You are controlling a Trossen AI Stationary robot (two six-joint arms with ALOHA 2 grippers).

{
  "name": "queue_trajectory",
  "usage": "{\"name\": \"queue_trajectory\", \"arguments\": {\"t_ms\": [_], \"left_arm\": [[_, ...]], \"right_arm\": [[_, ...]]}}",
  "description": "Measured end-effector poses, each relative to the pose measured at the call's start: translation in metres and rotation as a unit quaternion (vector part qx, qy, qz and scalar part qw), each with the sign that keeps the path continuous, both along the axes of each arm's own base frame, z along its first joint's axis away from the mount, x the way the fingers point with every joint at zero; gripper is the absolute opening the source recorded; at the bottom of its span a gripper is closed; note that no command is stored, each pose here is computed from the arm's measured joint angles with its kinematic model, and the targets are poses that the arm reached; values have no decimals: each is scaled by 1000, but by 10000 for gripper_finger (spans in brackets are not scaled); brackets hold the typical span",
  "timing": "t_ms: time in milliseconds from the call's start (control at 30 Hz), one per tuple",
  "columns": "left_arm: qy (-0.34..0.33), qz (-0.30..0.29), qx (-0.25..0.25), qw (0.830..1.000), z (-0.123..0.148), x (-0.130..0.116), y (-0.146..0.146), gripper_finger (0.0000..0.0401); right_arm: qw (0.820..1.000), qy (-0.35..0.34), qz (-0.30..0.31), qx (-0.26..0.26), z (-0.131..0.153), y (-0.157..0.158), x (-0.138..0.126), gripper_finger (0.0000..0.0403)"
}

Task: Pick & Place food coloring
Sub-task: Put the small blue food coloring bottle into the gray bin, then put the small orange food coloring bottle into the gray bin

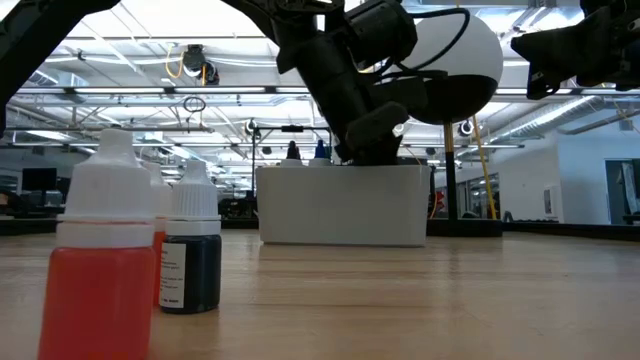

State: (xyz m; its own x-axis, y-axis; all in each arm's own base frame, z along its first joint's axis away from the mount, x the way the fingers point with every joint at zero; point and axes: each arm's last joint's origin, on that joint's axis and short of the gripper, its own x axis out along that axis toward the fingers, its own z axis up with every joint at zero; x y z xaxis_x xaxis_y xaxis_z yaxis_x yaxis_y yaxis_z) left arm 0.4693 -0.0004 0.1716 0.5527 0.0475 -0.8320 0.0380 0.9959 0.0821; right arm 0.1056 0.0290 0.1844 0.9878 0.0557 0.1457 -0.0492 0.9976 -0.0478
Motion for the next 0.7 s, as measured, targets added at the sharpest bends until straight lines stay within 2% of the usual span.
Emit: {"name": "queue_trajectory", "arguments": {"t_ms": [133,333,467,533,700], "left_arm": [[-1,-1,2,1000,3,-1,0,75],[1,-9,10,1000,3,-1,0,154],[-10,-17,12,1000,10,1,-1,193],[-20,-25,16,999,23,2,-4,206],[-53,-42,42,997,99,-9,-19,227]], "right_arm": [[1000,-1,0,0,0,0,0,0],[1000,-1,0,-1,0,0,0,0],[1000,-1,0,-1,0,0,0,0],[1000,-1,0,-1,0,0,0,0],[1000,0,0,0,0,0,0,0]]}}
